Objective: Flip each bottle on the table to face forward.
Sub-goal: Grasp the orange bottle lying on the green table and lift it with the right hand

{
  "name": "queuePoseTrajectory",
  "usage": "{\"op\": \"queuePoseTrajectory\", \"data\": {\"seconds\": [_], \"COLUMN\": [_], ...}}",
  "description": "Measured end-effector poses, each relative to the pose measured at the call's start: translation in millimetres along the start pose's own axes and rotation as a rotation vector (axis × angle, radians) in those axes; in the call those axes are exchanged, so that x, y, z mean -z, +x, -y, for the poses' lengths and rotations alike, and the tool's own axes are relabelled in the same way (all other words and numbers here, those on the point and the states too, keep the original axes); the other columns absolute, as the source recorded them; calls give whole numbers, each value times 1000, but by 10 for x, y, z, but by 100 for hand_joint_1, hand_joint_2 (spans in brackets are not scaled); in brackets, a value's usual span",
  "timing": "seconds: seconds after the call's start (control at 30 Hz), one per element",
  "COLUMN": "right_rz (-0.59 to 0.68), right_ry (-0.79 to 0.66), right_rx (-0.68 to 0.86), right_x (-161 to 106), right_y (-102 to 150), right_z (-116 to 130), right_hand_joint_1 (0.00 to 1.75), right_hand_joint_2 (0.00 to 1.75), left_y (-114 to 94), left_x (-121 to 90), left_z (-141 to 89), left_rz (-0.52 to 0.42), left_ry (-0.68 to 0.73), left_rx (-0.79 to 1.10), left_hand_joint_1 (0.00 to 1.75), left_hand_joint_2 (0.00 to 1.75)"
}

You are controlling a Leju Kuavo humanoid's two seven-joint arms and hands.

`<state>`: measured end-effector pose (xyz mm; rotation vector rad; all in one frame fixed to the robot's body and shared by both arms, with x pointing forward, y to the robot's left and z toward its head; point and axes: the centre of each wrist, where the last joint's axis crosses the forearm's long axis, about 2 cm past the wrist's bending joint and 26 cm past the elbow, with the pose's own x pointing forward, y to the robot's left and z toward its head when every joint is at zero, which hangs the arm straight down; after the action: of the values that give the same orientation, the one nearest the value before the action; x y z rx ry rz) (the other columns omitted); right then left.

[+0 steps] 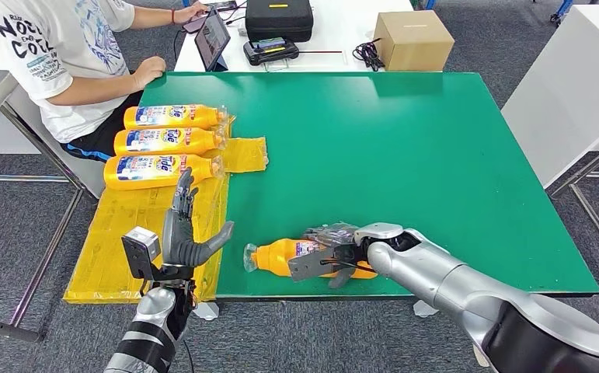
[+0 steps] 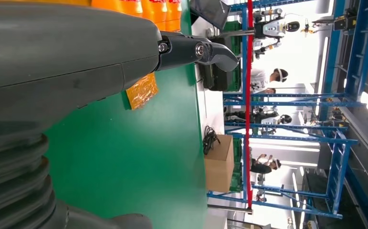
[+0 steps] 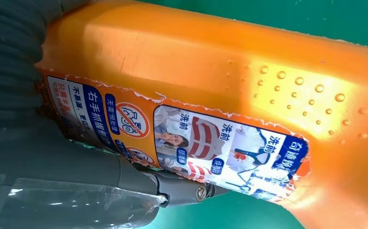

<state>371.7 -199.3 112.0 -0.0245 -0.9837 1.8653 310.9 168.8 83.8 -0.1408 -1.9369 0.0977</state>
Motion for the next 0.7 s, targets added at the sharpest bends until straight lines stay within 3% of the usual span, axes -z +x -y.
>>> {"op": "queuePoseTrajectory", "data": {"seconds": [0.13,0.17,0.5,0.7], "right_rz": [-5,-6,-13,-41], "right_ry": [-5,-10,-148,-420], "right_rx": [-8,-10,-2,55], "right_x": [13,15,57,103], "right_y": [8,9,27,108], "right_z": [8,8,-32,-290], "right_hand_joint_1": [167,175,175,175], "right_hand_joint_2": [175,175,175,175], "left_y": [-3,-5,-17,-15], "left_x": [-7,-11,-45,-146], "left_z": [-1,-1,-6,-44], "left_rz": [-3,-4,-12,-21], "left_ry": [1,1,7,30], "left_rx": [0,-1,2,11], "left_hand_joint_1": [0,0,0,0], "left_hand_joint_2": [175,175,175,175]}}
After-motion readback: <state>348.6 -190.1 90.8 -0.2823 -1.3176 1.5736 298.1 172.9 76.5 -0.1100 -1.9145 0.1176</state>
